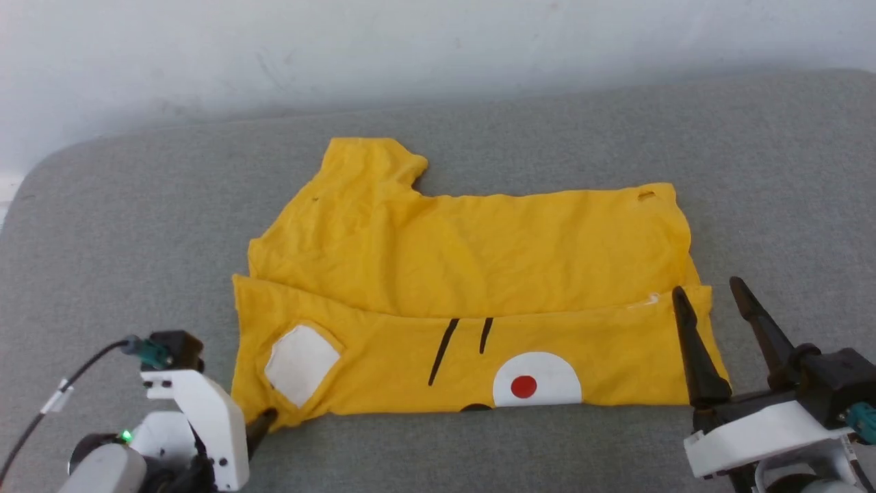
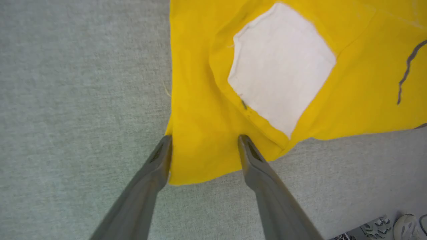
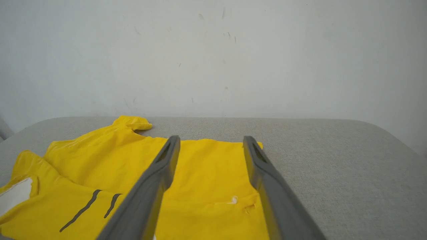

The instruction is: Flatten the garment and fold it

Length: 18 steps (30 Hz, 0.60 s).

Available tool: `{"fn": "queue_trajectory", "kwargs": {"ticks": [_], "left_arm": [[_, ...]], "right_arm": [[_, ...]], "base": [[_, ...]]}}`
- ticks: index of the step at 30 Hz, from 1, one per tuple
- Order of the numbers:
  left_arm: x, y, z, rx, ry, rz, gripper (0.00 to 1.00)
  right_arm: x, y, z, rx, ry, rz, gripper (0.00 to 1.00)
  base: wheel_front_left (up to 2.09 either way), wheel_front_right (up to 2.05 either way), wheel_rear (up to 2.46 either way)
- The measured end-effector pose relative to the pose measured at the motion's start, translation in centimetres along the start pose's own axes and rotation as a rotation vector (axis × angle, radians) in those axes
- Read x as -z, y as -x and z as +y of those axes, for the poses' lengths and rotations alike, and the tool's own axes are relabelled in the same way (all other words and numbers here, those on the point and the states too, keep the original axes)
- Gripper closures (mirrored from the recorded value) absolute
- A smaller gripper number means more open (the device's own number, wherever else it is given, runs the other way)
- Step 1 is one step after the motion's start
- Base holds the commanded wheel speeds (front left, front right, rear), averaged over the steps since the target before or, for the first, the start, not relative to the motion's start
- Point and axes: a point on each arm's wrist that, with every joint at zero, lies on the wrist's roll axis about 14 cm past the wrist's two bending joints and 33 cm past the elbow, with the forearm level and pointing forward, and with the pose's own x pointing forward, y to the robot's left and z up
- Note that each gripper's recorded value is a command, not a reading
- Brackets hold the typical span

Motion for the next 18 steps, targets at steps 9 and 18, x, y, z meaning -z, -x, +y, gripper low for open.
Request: {"fn": "queue_trajectory", "kwargs": {"ticks": [9,18], "left_arm": [[2.0,-2.2,-0.7,0.002,-0.086,0.203,0.69],[1.6,-2.8,-1.5,0.038,-0.06,0.156,1.0]], "right_arm": [[0.5,0.3,-0.2,0.015,-0.004,0.026,0.0],[1.6,0.6,-1.2,0.024,-0.014,0.112,0.0]], "base": [[0.0,0.0,0.0],[0.0,0.0,0.0]]}}
